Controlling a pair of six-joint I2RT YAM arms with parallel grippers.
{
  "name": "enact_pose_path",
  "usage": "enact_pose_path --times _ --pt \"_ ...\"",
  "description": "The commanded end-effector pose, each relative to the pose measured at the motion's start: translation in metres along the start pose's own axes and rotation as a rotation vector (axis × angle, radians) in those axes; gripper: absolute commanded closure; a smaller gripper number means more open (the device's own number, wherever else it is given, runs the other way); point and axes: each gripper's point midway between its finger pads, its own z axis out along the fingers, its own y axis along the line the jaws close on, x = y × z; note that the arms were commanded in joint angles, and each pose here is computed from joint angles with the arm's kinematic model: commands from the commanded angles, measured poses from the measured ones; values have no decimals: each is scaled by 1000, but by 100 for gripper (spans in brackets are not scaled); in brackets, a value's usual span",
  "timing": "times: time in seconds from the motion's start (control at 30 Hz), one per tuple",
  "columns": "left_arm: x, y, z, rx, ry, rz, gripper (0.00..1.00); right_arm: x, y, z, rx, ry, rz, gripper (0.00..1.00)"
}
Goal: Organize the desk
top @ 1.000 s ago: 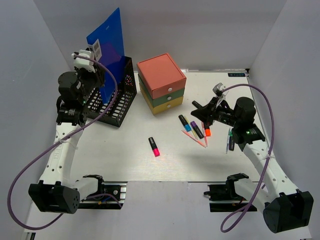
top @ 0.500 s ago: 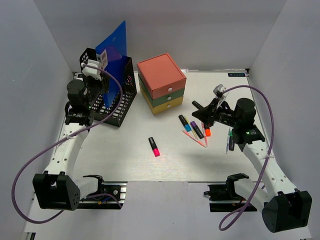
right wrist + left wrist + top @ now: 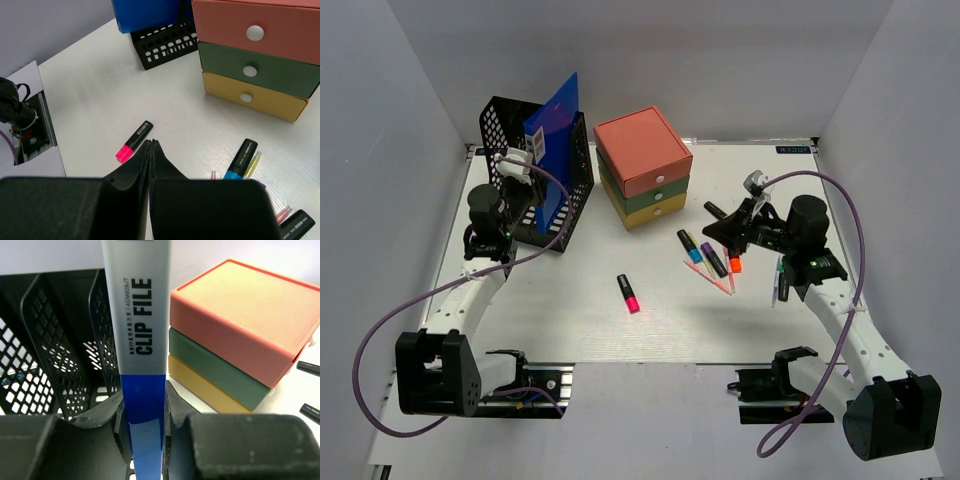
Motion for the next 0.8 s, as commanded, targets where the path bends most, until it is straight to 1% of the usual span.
enact_pose_path --times 0.0,0.23,0.37,0.43,0.47,0.67,0.77 --pt "-20 1 2 11 -104 10 100 -3 2 0 -32 -18 -37 100" --pt "-19 9 -10 -47 -175 33 100 1 3 1 -48 -14 -31 100" --pt "-16 11 -10 -46 -174 34 100 2 3 1 -51 -15 -31 100" --pt "-19 14 -11 -50 -198 44 100 2 3 1 -51 -15 -31 100" --pt "-20 13 -12 -49 -208 12 100 2 3 1 -51 -15 -32 100" --pt "-19 18 -11 -52 -240 -7 100 4 1 1 -49 -13 -25 100" --pt "-12 14 -10 -30 -235 -26 100 5 1 1 -52 -13 -27 100"
